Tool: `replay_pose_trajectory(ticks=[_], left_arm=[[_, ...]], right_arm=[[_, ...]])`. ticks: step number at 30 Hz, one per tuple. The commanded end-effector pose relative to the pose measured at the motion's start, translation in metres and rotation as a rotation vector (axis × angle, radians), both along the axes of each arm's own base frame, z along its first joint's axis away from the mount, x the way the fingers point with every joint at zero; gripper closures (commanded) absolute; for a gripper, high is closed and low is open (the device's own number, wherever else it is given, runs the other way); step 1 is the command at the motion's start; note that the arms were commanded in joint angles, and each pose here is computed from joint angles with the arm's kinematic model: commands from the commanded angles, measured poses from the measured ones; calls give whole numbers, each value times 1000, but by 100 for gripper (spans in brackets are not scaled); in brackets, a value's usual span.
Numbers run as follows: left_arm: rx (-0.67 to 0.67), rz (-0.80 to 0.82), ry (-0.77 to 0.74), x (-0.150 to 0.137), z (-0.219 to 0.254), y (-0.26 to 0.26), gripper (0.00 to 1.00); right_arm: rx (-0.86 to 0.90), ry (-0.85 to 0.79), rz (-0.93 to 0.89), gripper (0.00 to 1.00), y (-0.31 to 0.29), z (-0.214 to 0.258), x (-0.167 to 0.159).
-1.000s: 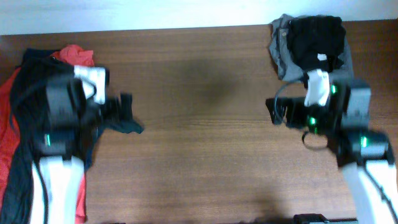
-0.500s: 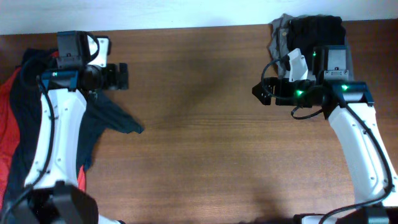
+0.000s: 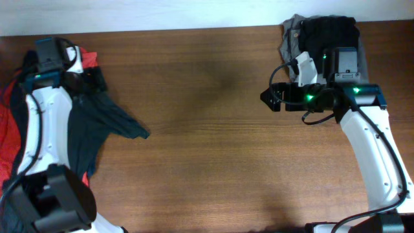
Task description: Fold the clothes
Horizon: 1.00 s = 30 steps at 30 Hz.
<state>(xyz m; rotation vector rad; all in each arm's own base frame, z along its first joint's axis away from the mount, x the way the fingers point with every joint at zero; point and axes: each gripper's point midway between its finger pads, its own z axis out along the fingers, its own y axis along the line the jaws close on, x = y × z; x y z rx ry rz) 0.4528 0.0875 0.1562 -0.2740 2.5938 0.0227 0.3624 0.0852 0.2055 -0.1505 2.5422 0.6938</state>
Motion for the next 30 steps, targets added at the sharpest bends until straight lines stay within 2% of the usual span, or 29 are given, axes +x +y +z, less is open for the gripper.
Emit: replay_pose_trajectory(ticks=[1,7,14,24,27,30], left_arm=[[16,-214,56,12,-28,-39,17],[74,-420,178,10,-75,-78,17],[242,-413,351,-6,-113,-72,20],[185,-392,522,-40,-143,-75,24],[178,-395,551,-45,-150,-75,28],[173,-389,573,-48,-158,-75,37]], right_arm=[[-44,-14,13,1,1,2,1],[-80,9,-9,1,-6,-3,-1],[-90,11,-19,1,-9,-4,-1],[-90,2,-19,1,-9,-3,1],[-90,3,-19,1,-8,-4,1],[-90,3,-19,1,-8,-4,1]])
